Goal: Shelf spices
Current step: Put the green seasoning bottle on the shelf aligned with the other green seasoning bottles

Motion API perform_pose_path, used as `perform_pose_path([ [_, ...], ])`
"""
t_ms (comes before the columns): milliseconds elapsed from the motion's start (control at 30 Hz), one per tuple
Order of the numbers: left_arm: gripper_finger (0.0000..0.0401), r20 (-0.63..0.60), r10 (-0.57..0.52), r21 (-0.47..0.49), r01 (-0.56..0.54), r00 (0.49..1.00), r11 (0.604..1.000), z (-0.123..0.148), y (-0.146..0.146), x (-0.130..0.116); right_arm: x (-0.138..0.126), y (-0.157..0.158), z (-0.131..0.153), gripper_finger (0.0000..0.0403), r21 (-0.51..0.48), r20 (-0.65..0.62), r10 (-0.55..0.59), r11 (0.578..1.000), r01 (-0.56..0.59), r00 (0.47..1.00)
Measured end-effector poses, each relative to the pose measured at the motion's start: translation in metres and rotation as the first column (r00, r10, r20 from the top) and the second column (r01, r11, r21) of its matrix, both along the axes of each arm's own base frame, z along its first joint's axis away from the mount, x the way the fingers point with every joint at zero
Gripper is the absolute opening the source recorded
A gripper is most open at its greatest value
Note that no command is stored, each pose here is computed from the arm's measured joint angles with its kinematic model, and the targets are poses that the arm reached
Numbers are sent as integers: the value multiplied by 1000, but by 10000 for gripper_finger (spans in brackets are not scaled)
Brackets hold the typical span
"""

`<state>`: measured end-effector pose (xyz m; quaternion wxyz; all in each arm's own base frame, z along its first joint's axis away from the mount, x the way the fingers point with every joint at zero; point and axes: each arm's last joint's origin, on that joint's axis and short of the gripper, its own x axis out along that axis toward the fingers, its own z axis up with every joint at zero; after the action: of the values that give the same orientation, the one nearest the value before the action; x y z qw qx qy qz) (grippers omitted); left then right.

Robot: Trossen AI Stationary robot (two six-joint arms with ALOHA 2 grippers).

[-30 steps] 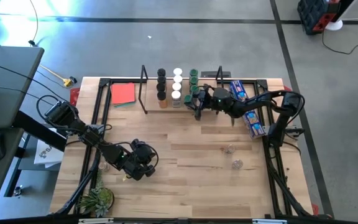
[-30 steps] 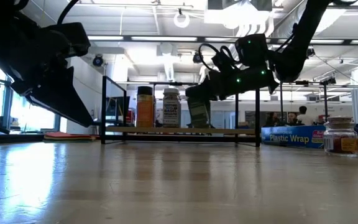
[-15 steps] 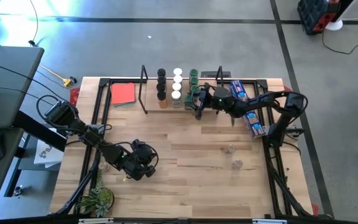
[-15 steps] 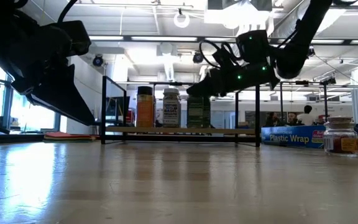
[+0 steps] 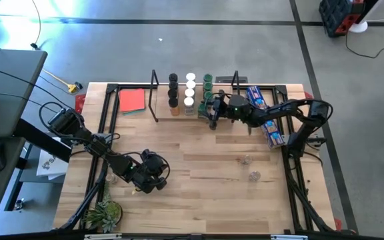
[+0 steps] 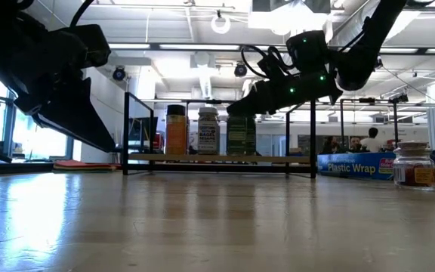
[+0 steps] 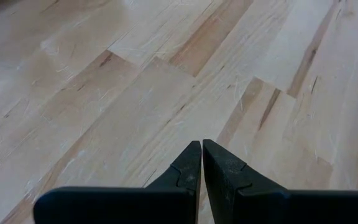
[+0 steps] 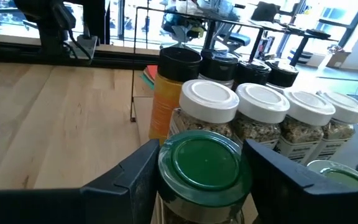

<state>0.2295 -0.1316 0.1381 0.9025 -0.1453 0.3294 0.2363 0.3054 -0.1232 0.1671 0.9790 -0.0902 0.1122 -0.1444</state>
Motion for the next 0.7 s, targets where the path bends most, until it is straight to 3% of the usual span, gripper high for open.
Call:
perform_pose_path([
  [367, 14, 2, -1, 1, 1, 1000, 1000, 0, 0, 0, -14, -4, 19, 200, -2, -42, -37, 999, 37, 998],
  [700, 14, 15, -16, 9, 15, 1000, 1000, 1, -1, 2, -16, -9, 11, 203, 34, -92, -5, 999, 8, 996],
])
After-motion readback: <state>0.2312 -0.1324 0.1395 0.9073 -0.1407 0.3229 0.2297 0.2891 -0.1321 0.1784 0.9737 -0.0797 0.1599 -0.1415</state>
